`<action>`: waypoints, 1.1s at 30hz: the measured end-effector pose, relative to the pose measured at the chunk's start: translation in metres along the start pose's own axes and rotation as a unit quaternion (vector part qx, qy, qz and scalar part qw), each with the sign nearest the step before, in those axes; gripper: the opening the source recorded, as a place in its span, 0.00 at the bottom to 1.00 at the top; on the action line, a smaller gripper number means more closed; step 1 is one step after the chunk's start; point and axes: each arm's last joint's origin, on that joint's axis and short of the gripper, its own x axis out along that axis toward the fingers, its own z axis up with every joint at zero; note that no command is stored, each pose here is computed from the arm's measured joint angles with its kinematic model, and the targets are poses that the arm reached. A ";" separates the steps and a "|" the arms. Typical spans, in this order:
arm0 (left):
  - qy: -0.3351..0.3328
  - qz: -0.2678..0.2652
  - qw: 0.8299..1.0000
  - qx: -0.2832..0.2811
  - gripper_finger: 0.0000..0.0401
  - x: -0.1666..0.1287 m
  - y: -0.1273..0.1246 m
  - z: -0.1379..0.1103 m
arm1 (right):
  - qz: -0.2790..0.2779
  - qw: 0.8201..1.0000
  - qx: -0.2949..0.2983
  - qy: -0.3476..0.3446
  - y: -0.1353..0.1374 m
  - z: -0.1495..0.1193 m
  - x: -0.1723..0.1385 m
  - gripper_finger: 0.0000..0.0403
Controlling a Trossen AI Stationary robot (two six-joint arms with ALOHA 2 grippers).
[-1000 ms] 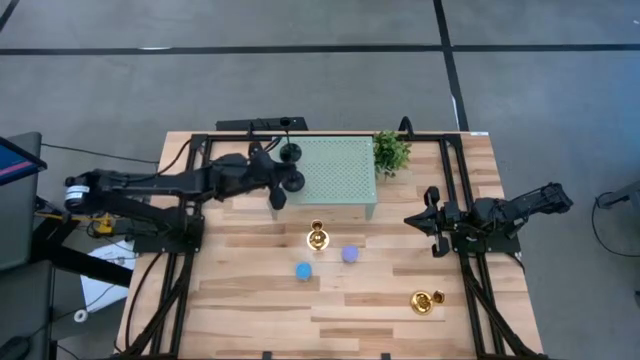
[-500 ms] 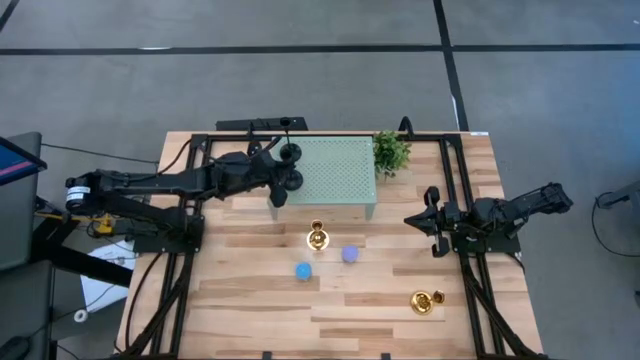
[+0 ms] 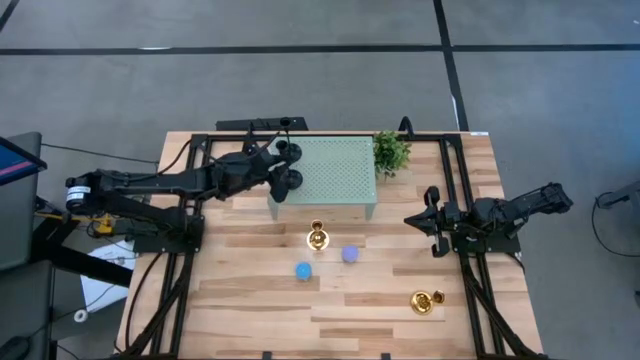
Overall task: Pick & Place candle stick holders
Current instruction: Put the black candle holder on the shelf, then adjust the shelf
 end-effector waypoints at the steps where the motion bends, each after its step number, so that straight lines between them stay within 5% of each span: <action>1: 0.000 -0.004 1.000 0.000 0.23 0.000 0.000 0.000 | 0.000 1.000 0.000 0.000 0.000 0.000 0.000 0.00; 22: 0.026 -0.059 0.998 -0.004 0.28 -0.039 0.003 0.002 | -0.001 1.000 0.000 0.000 0.000 0.000 0.000 0.00; 33: 0.063 -0.224 0.972 0.020 0.28 -0.077 -0.002 -0.003 | -0.001 1.000 -0.022 0.000 0.000 0.000 0.000 0.00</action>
